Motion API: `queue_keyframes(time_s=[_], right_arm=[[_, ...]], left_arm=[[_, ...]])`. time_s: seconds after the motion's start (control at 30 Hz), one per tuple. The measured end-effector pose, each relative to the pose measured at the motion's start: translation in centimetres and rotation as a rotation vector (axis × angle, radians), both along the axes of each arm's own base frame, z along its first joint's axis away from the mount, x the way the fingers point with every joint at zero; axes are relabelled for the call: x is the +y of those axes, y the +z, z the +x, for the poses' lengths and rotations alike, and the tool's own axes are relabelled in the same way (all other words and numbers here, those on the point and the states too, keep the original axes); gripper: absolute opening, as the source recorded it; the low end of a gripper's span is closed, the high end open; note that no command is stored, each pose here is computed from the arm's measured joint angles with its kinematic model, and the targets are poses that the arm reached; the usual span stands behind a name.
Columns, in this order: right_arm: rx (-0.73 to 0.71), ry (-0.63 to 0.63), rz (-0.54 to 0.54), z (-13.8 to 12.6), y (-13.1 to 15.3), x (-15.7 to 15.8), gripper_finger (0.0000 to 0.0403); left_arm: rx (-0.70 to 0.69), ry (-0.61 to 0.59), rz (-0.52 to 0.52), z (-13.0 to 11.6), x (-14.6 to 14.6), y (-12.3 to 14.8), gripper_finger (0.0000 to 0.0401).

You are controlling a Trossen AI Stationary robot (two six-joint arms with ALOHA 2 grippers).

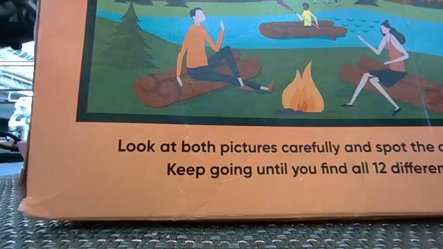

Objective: Arrange a breakfast setting
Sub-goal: Pour the cereal from the orange cereal box into the pink bowl

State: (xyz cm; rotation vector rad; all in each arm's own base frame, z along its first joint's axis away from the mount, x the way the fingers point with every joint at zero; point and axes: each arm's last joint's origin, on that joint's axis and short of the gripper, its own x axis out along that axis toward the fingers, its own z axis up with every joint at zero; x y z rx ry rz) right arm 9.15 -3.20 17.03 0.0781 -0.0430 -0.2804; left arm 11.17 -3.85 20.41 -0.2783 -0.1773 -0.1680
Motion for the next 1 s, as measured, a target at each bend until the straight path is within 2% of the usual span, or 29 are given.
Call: queue_keyframes(time_s=[0.23, 0.43, 0.73, 1.0], right_arm=[[0.0, 0.0, 0.0, 0.0, 0.0, 0.0, 0.0009], [0.0, 0.0, 0.0, 0.0, 0.0, 0.0, 0.0009], [0.0, 0.0, 0.0, 0.0, 0.0, 0.0, 0.0009], [0.0, 0.0, 0.0, 0.0, 0.0, 0.0, 0.0009]], left_arm=[[0.116, -0.057, 0.101, 2.8, -2.9, 2.7, 0.0399], [0.238, -0.092, 0.135, 5.1, -6.0, 3.9, 0.0399], [0.39, -0.121, 0.06, 7.1, -11.1, 3.8, 0.0399], [0.505, -0.109, -0.003, 7.8, -14.9, 1.5, 0.0399]])
